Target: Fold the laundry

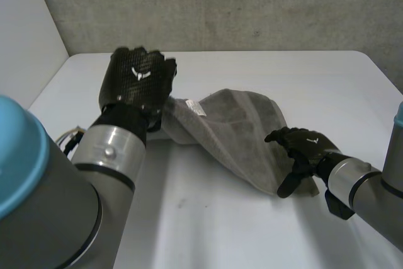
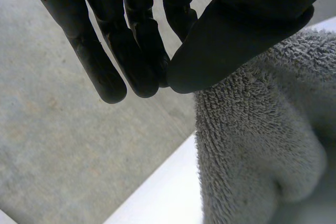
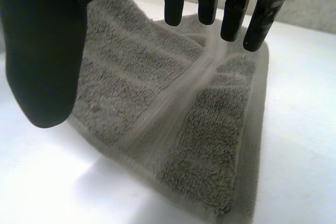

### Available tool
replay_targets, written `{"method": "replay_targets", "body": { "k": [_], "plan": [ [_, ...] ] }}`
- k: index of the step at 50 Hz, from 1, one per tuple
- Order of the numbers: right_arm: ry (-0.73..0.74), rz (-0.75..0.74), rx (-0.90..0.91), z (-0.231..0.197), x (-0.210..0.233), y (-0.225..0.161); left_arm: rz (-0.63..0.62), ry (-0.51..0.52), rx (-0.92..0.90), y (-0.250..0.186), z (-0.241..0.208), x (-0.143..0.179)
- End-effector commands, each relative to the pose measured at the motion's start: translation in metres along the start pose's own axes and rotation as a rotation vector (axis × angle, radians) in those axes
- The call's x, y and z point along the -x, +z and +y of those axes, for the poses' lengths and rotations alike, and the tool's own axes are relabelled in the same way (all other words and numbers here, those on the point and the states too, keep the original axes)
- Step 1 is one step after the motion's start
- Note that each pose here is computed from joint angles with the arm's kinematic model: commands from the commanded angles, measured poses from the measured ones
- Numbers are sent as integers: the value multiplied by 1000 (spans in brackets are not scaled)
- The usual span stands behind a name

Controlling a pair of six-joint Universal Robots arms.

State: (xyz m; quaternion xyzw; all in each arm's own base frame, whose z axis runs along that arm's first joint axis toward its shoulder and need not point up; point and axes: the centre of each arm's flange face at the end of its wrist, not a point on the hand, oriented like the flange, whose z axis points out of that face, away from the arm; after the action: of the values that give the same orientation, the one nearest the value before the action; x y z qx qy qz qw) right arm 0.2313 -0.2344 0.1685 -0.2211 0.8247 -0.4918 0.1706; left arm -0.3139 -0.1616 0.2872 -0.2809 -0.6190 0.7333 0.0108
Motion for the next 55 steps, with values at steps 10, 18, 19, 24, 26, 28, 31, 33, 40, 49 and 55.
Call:
{"method": "replay_targets", "body": {
  "k": [10,18,19,24,26,28,31,33,40,49,55],
  "plan": [
    [175,-65,-31,21,26,19,-7,-23,-49,9,-21,-2],
    [181,-98,6,36,49,24,-36,-30,-40,11,-21,2],
    [185,-99,12,38,53,25,-44,-31,-40,11,-21,3],
    [180,-40,0,40,51,28,-52,-33,-42,12,-22,6],
    [176,-13,-8,41,49,29,-54,-33,-42,13,-22,6],
    [174,23,-11,43,46,28,-64,-32,-39,15,-21,9],
    [178,28,-4,45,46,25,-72,-31,-34,17,-20,11],
    [179,29,-2,46,46,23,-75,-31,-34,18,-20,12],
    [167,7,-17,47,55,22,-79,-41,-43,19,-23,13],
    [154,15,-49,53,54,40,-86,-74,-53,18,-26,15],
    [161,128,-184,35,38,40,-82,-69,-40,17,-23,15]
  ]
}}
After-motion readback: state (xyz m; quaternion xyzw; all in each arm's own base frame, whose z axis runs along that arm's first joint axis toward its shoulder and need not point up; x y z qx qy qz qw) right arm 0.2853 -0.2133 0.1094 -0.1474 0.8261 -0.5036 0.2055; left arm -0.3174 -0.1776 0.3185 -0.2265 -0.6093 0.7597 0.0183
